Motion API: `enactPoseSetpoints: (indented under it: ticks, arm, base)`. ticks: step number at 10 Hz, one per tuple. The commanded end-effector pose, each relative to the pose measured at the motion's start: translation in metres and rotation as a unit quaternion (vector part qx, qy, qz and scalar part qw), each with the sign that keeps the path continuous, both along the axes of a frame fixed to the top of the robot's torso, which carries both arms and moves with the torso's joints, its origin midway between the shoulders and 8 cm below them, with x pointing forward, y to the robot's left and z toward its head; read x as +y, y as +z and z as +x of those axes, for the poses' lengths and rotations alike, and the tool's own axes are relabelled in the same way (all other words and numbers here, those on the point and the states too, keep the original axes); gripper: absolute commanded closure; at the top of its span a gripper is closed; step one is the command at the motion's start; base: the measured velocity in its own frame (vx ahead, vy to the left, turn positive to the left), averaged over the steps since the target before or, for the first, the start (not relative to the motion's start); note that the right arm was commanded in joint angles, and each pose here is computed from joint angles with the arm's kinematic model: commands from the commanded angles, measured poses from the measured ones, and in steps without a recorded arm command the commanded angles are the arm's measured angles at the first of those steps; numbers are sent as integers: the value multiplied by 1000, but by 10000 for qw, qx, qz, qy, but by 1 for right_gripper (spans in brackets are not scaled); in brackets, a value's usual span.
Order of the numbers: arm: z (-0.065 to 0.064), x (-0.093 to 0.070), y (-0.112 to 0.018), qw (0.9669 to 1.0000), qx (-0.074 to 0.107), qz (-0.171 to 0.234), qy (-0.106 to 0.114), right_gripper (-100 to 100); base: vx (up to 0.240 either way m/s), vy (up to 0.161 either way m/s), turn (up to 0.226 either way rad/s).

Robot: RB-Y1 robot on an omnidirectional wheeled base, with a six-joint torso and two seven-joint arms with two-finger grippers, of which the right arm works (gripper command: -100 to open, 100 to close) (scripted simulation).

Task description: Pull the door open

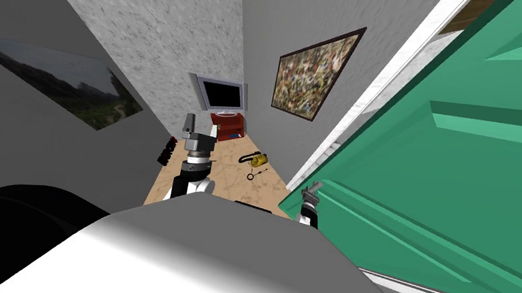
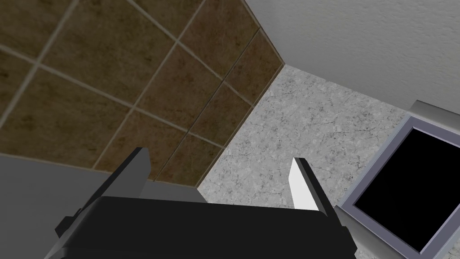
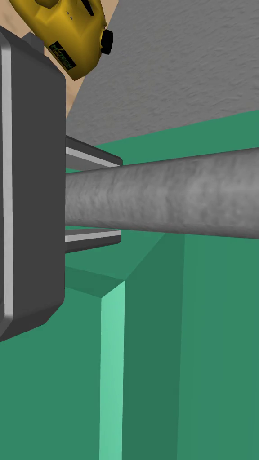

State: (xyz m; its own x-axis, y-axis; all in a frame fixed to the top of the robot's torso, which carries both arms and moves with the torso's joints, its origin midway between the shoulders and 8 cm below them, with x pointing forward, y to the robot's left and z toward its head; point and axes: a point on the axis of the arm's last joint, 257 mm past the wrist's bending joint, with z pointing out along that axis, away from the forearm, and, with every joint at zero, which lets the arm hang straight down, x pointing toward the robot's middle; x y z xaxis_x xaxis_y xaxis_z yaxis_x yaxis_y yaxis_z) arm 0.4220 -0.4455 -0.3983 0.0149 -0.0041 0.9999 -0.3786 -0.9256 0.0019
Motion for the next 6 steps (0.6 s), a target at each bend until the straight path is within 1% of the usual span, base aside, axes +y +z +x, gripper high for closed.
enactPoseSetpoints:
  ticks: [1, 2, 3, 6]
  arm:
    - [1, 4, 2, 9999, -19, -8, 124, 100]
    - [2, 6, 2, 9998, -28, -11, 186, 100]
    - [3, 10, 3, 9996, -41, -15, 293, 100]
    - [5, 20, 6, 9984, -65, -18, 556, 100]
  base:
    - [-177, -19, 90]
    - [-235, -25, 91]
    - [-258, -24, 93]
    - [-251, 2, 74]
